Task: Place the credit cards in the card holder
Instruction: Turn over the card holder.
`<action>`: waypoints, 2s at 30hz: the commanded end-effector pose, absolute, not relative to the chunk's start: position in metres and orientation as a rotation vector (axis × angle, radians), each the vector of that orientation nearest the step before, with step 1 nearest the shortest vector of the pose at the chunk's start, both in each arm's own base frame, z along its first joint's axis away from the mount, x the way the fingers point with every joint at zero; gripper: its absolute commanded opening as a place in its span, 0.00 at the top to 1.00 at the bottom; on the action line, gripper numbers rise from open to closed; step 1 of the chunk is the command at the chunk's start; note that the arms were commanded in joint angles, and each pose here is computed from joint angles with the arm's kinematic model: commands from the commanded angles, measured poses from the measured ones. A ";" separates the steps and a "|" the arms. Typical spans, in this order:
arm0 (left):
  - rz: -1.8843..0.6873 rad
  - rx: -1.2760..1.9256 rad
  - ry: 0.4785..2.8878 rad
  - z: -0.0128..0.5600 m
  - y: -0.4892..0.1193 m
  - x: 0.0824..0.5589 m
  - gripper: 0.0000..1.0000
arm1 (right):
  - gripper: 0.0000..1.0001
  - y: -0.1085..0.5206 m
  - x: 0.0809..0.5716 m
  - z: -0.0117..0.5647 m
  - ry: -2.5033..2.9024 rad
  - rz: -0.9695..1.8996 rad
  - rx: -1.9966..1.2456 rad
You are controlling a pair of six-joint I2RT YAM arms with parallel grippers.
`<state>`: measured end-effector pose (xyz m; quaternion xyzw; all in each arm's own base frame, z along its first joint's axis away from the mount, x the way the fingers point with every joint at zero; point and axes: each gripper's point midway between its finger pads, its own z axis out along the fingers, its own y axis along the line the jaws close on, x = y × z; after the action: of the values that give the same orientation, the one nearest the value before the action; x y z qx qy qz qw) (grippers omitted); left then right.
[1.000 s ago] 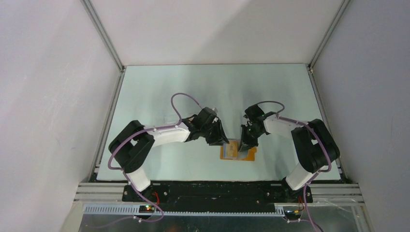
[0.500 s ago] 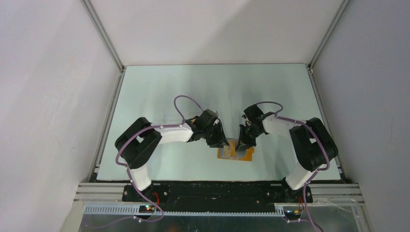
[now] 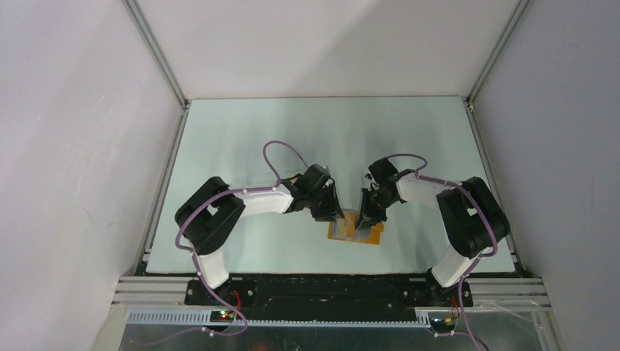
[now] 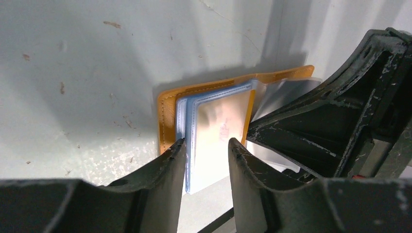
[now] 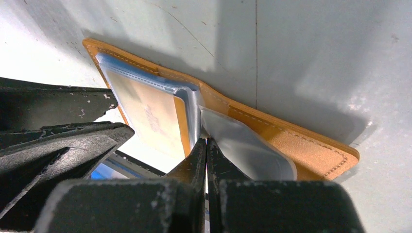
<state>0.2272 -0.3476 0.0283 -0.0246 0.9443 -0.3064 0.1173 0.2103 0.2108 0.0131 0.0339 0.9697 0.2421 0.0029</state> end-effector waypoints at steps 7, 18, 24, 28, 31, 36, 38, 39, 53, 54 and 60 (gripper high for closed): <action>-0.770 -0.021 2.805 0.015 -0.343 0.230 0.57 | 1.00 0.213 0.210 -0.004 3.053 0.716 0.059; -0.940 0.097 2.701 0.068 -0.380 0.226 0.77 | 1.00 0.216 0.206 -0.002 3.061 0.750 0.037; -1.004 0.110 2.660 0.090 -0.387 0.223 0.75 | 1.00 0.217 0.208 0.005 3.043 0.765 0.028; -1.055 0.144 2.653 0.100 -0.398 0.218 0.71 | 1.00 0.218 0.209 0.013 3.025 0.781 0.005; -1.094 0.165 2.666 0.102 -0.406 0.213 0.68 | 0.98 0.220 0.211 0.020 3.003 0.801 -0.012; -1.107 0.169 2.727 0.087 -0.412 0.208 0.64 | 0.95 0.215 0.215 0.036 2.968 0.782 -0.036; -1.102 0.163 2.747 0.080 -0.413 0.207 0.63 | 0.91 0.209 0.217 0.043 2.954 0.754 -0.029; -1.102 0.164 2.752 0.078 -0.414 0.206 0.62 | 0.88 0.206 0.218 0.046 2.949 0.749 -0.017; -1.277 0.158 2.741 0.070 -0.441 0.203 0.50 | 0.79 0.158 0.233 0.089 2.817 0.717 0.110; -1.277 0.159 2.746 0.068 -0.442 0.203 0.48 | 0.78 0.155 0.235 0.091 2.809 0.720 0.124; -1.277 0.165 2.757 0.062 -0.448 0.198 0.44 | 0.77 0.152 0.238 0.095 2.789 0.749 0.121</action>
<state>0.1969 -0.4308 0.0426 0.0459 0.9195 -0.3881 0.0424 0.2307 0.1498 0.0784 0.0587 0.9626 0.2428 0.1053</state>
